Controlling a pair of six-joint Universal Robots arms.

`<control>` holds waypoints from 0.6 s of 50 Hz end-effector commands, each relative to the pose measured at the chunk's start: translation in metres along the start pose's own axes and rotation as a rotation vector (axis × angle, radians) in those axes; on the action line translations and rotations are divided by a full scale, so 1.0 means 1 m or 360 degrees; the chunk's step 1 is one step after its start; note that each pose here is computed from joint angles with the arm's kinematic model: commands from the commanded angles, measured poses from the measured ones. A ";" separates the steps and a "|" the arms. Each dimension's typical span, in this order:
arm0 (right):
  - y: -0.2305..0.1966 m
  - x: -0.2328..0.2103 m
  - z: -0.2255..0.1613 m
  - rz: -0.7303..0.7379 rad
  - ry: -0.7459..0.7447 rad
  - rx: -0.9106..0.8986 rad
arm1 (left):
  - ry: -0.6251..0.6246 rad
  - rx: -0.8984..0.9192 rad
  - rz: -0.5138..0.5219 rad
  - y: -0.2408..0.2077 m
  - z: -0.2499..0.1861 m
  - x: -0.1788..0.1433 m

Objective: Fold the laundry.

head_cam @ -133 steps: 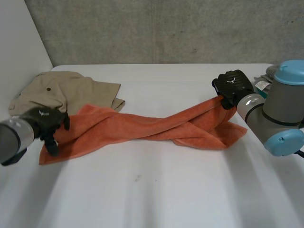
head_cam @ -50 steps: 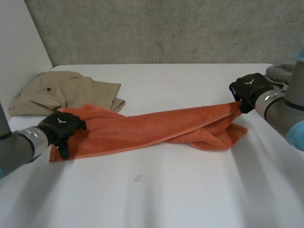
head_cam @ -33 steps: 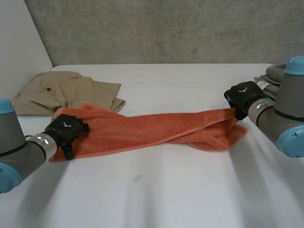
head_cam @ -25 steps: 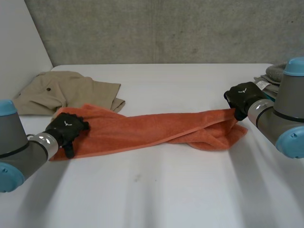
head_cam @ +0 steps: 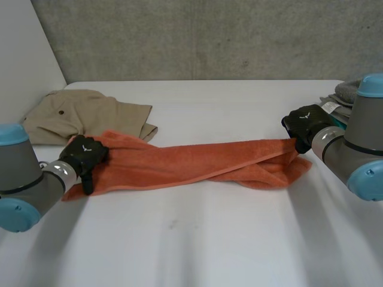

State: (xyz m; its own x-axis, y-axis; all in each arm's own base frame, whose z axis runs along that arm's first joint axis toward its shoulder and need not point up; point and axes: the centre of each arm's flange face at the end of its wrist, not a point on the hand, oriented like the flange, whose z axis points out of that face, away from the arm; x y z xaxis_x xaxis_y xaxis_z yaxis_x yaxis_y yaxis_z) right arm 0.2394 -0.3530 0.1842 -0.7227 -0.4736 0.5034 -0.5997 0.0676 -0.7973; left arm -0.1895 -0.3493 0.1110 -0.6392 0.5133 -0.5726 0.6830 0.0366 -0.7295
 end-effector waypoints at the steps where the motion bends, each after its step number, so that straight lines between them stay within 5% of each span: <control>1: 0.001 0.000 0.000 -0.0005 -0.0002 -0.0003 | -0.0029 0.0028 -0.0037 -0.004 0.001 -0.004; 19: 0.000 0.000 -0.001 -0.0012 0.0005 -0.0005 | -0.0019 0.0050 0.0004 -0.008 0.005 -0.001; 30: -0.027 0.052 -0.033 -0.0002 0.0178 0.0048 | -0.0294 0.0357 -0.0113 -0.089 -0.060 -0.057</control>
State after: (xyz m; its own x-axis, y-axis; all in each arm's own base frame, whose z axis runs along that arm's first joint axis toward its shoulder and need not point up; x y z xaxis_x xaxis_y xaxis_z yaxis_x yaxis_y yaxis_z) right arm 0.2282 -0.3524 0.2026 -0.7340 -0.4379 0.5191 -0.6009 0.0626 -0.7969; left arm -0.1953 -0.3476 0.1589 -0.6737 0.4430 -0.5915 0.6421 -0.0454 -0.7653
